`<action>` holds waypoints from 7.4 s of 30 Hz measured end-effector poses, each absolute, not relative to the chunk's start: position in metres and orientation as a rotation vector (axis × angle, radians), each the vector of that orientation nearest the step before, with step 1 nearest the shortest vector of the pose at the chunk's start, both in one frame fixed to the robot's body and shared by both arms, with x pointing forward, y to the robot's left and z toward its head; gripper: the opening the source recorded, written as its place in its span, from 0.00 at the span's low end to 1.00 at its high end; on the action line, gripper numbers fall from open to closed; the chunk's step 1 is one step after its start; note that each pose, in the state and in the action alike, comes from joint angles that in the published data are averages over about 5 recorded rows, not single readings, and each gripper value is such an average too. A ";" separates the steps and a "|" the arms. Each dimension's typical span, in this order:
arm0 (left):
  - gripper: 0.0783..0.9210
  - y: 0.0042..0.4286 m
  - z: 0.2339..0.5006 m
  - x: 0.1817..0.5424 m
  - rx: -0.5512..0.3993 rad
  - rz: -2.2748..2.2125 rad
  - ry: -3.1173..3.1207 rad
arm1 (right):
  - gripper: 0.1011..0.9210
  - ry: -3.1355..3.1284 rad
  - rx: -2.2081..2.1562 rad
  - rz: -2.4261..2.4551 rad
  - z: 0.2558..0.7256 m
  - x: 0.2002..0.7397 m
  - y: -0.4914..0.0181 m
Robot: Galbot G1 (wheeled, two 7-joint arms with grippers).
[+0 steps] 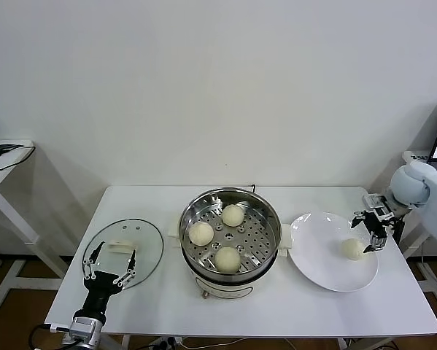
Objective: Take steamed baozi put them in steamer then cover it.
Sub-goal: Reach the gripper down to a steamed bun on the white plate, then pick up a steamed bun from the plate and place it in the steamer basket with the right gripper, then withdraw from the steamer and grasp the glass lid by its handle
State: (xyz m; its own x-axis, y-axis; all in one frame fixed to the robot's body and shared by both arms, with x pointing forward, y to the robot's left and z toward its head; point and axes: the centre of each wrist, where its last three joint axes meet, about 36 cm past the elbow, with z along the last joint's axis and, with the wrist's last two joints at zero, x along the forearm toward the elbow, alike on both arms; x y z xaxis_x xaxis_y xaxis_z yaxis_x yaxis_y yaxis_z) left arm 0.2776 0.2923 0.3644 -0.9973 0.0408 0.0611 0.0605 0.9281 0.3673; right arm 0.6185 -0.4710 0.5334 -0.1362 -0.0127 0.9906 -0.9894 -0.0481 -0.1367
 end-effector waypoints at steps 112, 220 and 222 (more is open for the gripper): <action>0.88 0.299 0.376 0.288 -0.069 -0.577 -3.086 | 0.72 -1.206 1.448 1.404 0.658 0.605 -0.146; 0.88 0.339 0.301 0.299 -0.123 -1.648 -2.781 | 0.88 -3.375 -0.076 -0.337 0.407 0.310 -0.314; 0.88 0.344 0.291 0.300 -0.157 -1.774 -2.701 | 0.88 -3.371 -0.092 -0.343 0.404 0.308 -0.313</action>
State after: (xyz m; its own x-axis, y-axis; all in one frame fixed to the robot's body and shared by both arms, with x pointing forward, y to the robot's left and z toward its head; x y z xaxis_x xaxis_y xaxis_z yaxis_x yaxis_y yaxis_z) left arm 0.2996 0.3443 0.2915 -0.9909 0.1320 -0.0252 0.0293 0.3954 0.9181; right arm 0.3080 -0.3131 0.4037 -0.9680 0.0782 -0.2385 0.0285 0.9783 0.2051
